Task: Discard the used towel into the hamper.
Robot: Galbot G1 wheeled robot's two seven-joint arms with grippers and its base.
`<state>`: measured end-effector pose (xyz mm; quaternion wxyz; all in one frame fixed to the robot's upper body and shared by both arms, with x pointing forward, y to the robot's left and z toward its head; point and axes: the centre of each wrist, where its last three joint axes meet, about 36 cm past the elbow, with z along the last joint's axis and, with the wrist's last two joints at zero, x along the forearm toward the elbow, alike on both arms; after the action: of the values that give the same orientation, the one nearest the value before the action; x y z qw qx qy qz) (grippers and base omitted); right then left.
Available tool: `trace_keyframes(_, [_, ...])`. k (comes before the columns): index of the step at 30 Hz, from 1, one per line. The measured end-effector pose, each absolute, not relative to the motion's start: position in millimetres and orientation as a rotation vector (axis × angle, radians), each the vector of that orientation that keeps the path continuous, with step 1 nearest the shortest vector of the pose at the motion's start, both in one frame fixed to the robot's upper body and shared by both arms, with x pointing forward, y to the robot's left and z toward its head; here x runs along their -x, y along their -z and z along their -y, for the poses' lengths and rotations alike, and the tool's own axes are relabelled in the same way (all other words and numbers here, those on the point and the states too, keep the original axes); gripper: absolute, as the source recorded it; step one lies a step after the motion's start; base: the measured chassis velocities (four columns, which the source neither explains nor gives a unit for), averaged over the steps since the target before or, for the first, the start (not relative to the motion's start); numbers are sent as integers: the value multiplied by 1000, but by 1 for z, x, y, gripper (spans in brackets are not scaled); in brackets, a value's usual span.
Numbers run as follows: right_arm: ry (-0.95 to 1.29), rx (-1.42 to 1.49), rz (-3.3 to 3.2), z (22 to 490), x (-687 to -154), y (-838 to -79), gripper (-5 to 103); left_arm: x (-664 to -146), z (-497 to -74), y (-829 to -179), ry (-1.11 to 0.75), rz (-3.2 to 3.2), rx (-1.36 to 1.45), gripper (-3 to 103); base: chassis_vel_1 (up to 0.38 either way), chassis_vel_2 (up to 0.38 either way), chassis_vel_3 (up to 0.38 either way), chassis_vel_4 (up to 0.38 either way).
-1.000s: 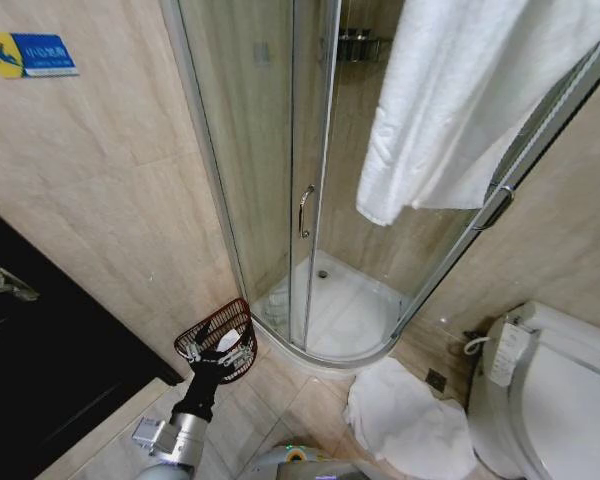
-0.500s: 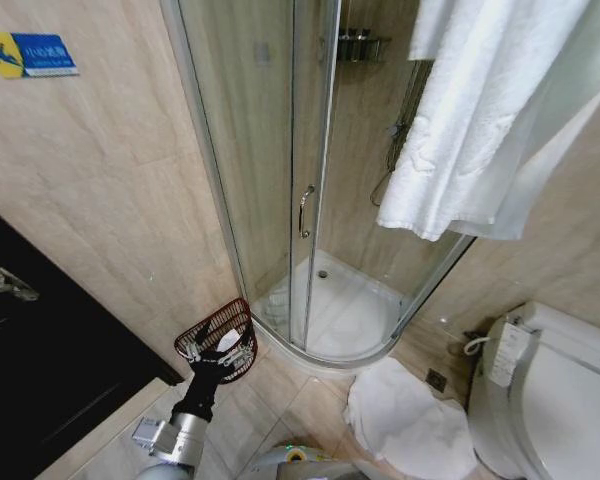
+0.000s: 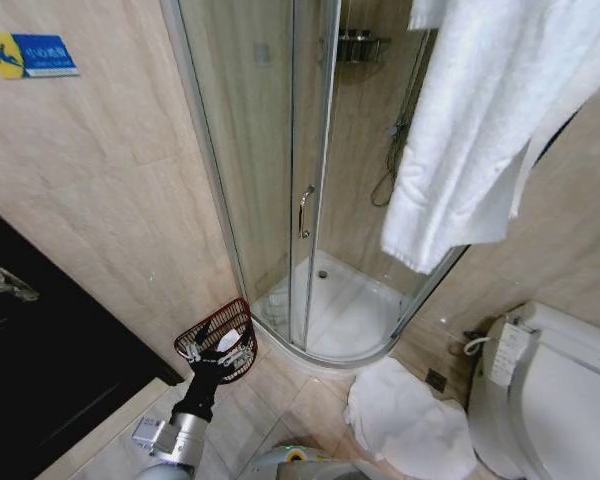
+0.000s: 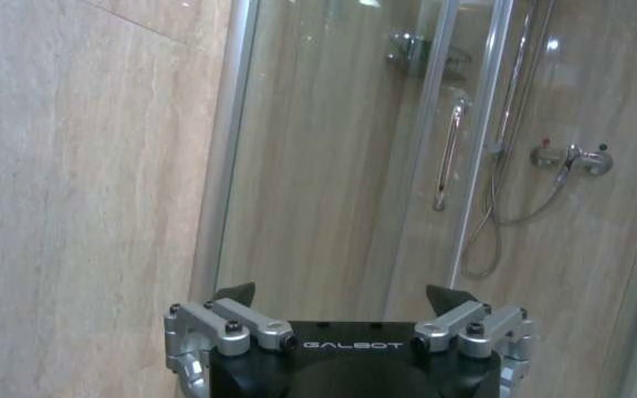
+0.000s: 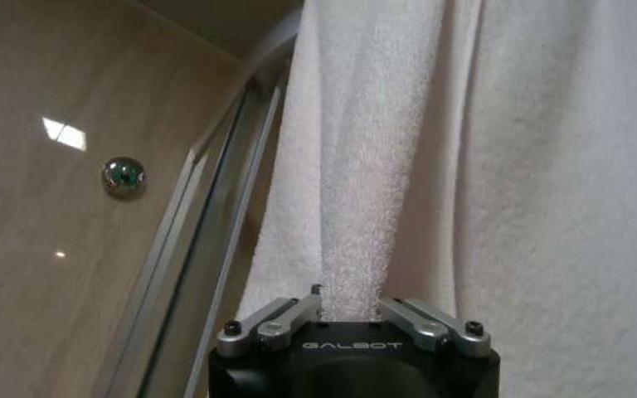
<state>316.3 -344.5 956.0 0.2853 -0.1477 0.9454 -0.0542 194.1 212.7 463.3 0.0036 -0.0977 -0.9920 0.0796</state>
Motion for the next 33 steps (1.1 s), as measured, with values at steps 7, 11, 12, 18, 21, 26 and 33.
trace_keyframes(7, [54,425,-2578,345,-302,-923,4,-194,-213,-463,-249,3109,306,100,0,0,0,0])
trace_keyframes(11, [8,452,-2602,345,-293,-897,4,-194,-213,-463,-249,3110,306,100,0,0,0,0])
trace_keyframes(12, [-4,461,-2609,344,-291,-890,4,-194,-213,-463,-249,3109,306,100,0,0,0,0])
trace_keyframes(18, [-58,503,-2624,339,-278,-865,4,-194,-213,-463,-250,3109,306,100,0,0,0,0])
trace_keyframes(21, [-89,527,-2641,336,-272,-851,4,-194,-213,-463,-249,3109,306,100,0,0,0,0])
trace_keyframes(26, [-149,534,-2674,334,-266,-828,4,-194,-213,-463,-249,3109,306,100,0,0,0,0])
trace_keyframes(33, [-198,517,-2701,334,-258,-806,4,-194,-213,-463,-249,3109,306,100,0,0,0,0])
